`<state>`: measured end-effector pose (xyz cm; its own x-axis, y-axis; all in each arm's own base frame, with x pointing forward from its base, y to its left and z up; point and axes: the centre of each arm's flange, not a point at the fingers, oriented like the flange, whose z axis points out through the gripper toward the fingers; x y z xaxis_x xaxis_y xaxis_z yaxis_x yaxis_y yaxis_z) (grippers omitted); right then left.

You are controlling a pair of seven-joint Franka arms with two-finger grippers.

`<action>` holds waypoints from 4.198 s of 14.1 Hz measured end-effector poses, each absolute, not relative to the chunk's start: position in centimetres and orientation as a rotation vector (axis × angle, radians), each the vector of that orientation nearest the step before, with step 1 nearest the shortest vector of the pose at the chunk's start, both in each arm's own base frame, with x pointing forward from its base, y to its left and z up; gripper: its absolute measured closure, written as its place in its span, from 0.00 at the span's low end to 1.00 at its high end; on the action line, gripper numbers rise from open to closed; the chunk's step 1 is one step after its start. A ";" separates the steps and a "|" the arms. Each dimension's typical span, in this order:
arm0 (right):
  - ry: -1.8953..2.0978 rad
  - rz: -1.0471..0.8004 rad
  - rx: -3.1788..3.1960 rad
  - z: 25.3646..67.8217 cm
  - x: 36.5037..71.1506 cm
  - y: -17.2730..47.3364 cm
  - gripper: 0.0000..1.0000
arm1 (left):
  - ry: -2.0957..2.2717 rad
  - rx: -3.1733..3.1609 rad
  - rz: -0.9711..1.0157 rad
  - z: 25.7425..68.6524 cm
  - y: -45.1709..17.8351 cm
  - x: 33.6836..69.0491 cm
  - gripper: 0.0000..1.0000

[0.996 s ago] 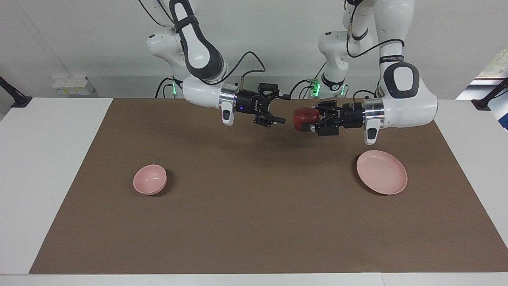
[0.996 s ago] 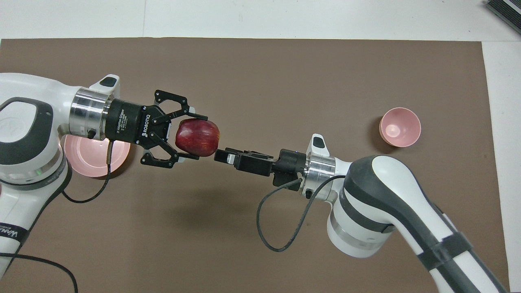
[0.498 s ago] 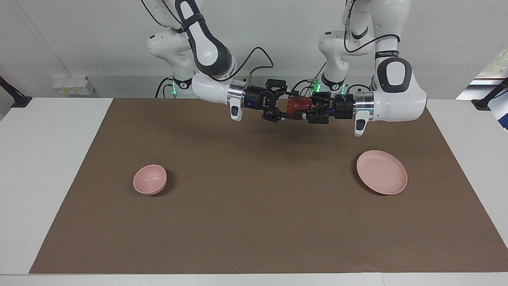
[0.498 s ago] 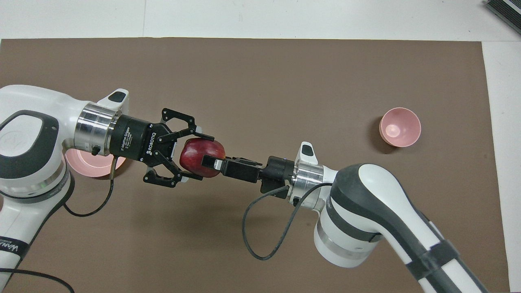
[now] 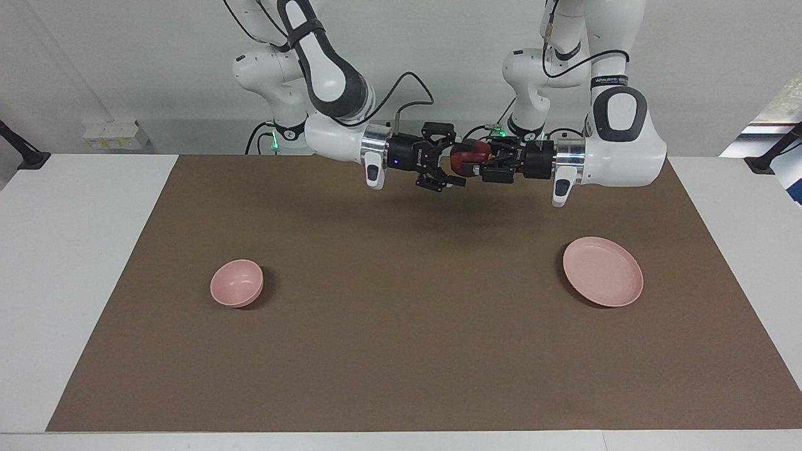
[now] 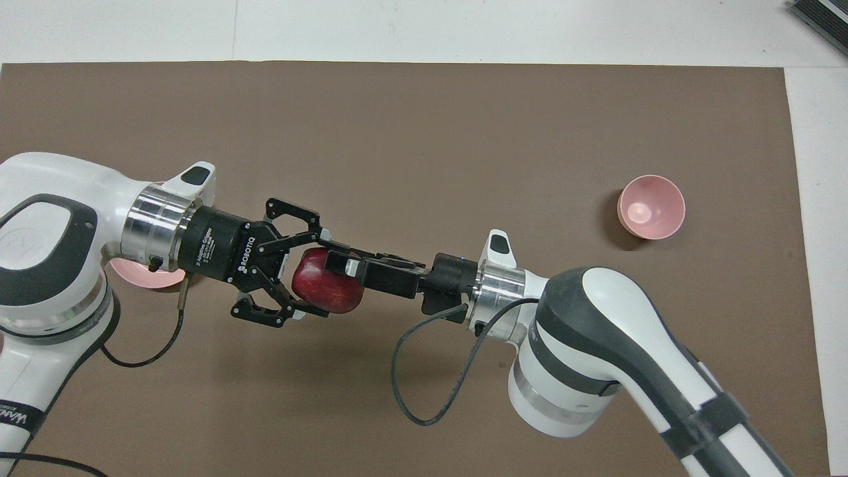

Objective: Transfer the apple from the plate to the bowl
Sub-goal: 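Open the left gripper to release the apple to the right gripper, then carry the apple with the right gripper over the pink bowl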

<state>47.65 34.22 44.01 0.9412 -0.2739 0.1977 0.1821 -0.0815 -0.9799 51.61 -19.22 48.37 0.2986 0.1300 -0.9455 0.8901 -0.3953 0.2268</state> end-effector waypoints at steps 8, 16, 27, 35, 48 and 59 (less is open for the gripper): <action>0.057 -0.387 -1.639 44.0 46.5 35.6 0.07 | 0.925 1.749 -1.175 48.0 -19.3 51.5 0.19; 0.030 -0.419 -1.658 43.9 46.6 35.2 0.19 | 0.914 1.753 -1.174 48.2 -19.6 51.4 0.02; -0.479 -0.449 -2.111 40.0 51.7 26.9 0.19 | 1.006 2.071 -0.924 47.8 -18.4 52.4 0.00; -1.155 -0.248 -2.567 39.0 56.2 17.0 0.19 | 1.021 2.560 -0.485 46.1 -17.6 53.6 0.00; -0.458 0.025 -3.152 41.6 59.2 1.4 0.19 | 0.245 3.036 0.057 48.5 -9.0 58.9 0.00; -0.406 -0.100 -3.264 34.2 62.5 -2.5 0.19 | -0.268 3.160 0.096 61.2 -5.6 57.2 0.00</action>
